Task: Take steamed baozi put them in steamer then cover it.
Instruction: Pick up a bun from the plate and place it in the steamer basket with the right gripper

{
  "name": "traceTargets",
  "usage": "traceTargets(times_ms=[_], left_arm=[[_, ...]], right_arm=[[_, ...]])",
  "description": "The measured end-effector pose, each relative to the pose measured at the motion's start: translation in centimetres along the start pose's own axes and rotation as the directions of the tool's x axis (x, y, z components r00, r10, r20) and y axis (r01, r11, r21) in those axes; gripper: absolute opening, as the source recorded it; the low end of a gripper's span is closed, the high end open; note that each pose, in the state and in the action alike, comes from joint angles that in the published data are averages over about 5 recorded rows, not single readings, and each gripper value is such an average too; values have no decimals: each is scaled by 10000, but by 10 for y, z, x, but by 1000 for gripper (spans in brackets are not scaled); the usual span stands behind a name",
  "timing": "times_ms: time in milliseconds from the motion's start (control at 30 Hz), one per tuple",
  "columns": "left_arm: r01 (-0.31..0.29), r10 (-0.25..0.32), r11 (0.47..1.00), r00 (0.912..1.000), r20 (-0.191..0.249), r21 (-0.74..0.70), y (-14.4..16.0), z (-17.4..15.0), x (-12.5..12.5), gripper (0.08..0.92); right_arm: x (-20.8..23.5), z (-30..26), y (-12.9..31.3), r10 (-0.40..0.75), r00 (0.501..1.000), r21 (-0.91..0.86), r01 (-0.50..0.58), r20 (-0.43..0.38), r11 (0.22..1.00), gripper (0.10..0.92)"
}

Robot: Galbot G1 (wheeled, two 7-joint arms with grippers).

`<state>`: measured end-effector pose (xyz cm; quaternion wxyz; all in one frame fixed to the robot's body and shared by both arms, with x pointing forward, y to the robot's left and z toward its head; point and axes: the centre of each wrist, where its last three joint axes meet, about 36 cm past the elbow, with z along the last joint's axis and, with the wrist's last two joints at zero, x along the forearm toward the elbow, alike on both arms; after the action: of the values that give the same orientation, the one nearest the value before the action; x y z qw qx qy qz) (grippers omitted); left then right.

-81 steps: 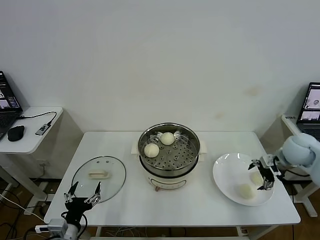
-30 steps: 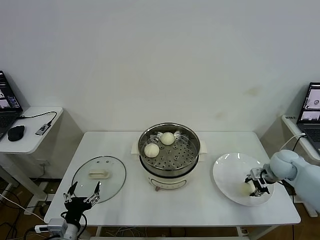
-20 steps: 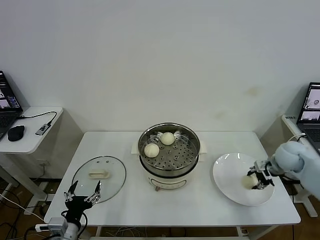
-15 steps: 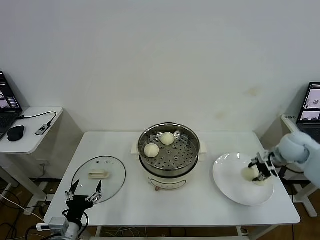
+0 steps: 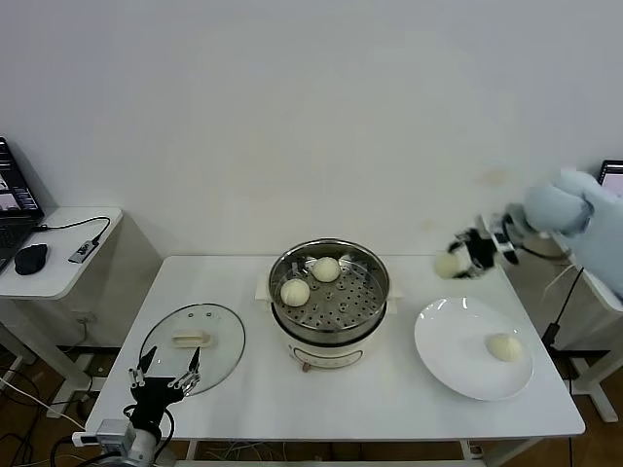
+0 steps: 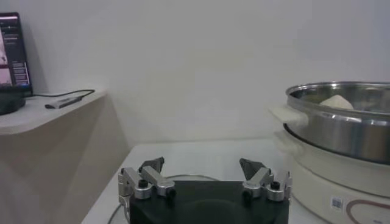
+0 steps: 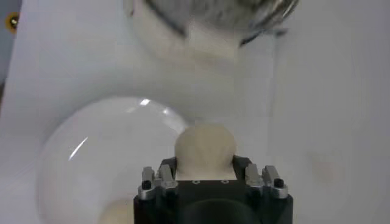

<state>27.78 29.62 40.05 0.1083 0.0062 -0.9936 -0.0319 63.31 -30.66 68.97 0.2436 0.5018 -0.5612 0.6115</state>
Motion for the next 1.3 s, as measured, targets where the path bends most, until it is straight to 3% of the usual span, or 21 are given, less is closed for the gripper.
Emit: traceTargets(times_ms=[333, 567, 900, 1300], left_arm=[[184, -184, 9998, 9998, 16, 6, 4, 0, 1, 823], [262, -262, 9997, 9996, 66, 26, 6, -2, 1, 823], [342, -343, 9994, 9994, 80, 102, 7, -2, 2, 823], [364, -365, 9992, 9993, 75, 185, 6, 0, 2, 823]], right_arm=[[-49, -89, -30, -749, 9909, 2040, 509, 1117, 9777, 579], [-90, -136, -31, -1543, 9775, 3828, 888, 1438, 9196, 585], [-130, -180, -29, -2289, 9662, 6044, 1125, 1189, 7887, 585], [-140, -195, -27, -2719, 9609, 7483, 1430, 518, 6478, 585]])
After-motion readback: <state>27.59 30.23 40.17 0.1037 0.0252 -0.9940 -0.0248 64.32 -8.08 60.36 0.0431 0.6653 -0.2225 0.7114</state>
